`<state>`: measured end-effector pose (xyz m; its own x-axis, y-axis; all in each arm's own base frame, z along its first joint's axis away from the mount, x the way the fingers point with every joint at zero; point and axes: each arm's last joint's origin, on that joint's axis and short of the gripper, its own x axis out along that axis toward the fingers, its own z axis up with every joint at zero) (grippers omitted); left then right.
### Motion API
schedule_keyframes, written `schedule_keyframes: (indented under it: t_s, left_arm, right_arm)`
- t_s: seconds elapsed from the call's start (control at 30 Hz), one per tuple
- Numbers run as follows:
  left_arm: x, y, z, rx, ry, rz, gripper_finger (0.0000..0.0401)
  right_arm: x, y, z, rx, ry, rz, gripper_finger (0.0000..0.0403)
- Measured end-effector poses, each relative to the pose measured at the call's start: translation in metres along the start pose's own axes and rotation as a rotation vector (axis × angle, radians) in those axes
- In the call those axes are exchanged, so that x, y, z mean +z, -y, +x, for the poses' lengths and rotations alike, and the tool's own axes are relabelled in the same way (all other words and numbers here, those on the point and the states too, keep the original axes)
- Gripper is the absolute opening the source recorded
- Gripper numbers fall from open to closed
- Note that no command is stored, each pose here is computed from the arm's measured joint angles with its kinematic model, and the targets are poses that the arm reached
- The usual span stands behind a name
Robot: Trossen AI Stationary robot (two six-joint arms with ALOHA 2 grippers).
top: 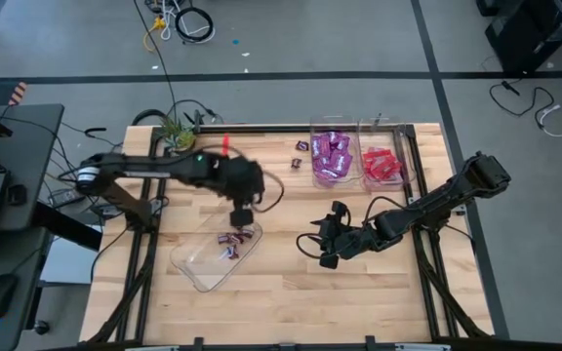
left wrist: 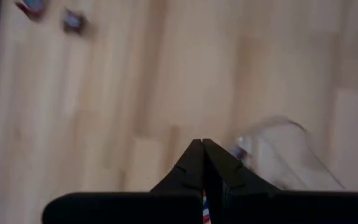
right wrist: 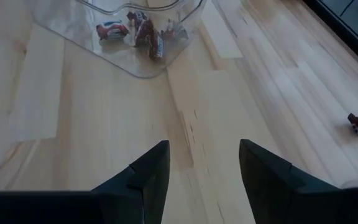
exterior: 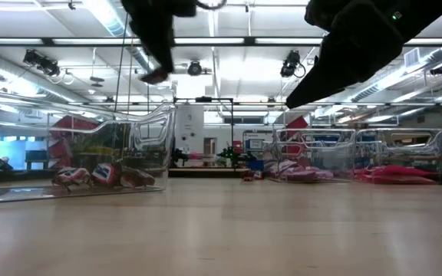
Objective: Sort candy
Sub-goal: Put the brown candy into the bottom transparent bin
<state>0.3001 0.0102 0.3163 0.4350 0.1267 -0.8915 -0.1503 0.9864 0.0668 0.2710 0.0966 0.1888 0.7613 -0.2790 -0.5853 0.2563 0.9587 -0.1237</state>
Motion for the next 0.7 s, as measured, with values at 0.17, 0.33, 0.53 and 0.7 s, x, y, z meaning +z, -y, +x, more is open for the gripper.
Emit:
schedule_keyframes:
  t_s: [0.17,0.33,0.53,0.7]
  left_arm:
    - [-0.022,0.035,-0.005,-0.020,-0.132,-0.069,0.0000]
    - [-0.049,0.056,0.013,-0.032,-0.260,-0.127,0.0000]
    - [-0.076,0.066,0.048,-0.131,-0.307,-0.186,0.0000]
    - [-0.104,0.064,0.072,-0.127,-0.379,-0.201,0.0000]
  right_arm:
    - [0.000,0.000,0.000,0.001,-0.002,0.002,0.0178]
    - [0.000,0.000,0.000,0.002,-0.002,0.003,0.0176]
    - [0.000,0.000,0.000,0.001,-0.003,-0.001,0.0177]
    - [-0.001,0.000,0.000,-0.001,-0.010,-0.006,0.0174]
